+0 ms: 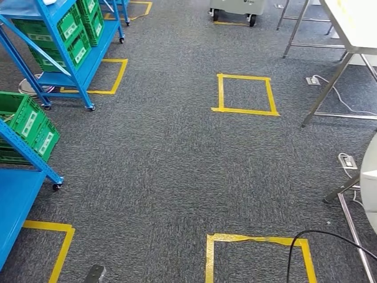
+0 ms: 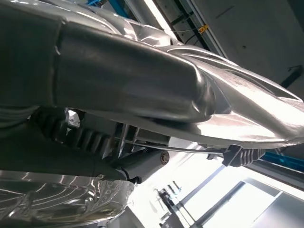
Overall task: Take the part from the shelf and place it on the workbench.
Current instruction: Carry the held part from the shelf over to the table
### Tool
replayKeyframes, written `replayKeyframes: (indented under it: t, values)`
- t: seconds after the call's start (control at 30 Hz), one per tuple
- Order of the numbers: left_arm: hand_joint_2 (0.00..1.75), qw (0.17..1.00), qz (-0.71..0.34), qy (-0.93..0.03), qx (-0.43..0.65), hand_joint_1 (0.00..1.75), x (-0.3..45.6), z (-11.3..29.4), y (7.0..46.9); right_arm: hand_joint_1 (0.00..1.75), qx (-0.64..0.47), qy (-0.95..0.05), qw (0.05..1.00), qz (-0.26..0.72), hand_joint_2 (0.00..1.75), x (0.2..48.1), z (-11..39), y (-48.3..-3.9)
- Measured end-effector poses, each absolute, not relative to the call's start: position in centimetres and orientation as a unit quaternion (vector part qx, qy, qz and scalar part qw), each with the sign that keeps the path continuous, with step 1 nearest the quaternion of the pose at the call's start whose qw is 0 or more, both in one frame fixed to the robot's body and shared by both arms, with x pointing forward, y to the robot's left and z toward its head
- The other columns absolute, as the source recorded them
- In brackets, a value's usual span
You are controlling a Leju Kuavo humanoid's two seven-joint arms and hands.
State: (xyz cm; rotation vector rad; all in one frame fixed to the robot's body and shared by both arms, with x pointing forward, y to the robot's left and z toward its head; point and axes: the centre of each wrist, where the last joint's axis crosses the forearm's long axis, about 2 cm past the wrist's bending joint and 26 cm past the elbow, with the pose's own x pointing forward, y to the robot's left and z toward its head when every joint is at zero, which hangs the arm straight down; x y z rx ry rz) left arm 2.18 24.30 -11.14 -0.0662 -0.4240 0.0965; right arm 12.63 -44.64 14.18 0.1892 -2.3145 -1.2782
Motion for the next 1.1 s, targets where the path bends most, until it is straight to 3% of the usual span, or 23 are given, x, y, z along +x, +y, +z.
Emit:
replayKeyframes:
  t: [1.1]
  values:
    - [1.75,0.979,0.049,-0.197,-0.034,0.0,1.9,-11.1,23.9,1.75,0.039,-0.839,0.241,-0.487,0.0,12.1,13.4,-46.0]
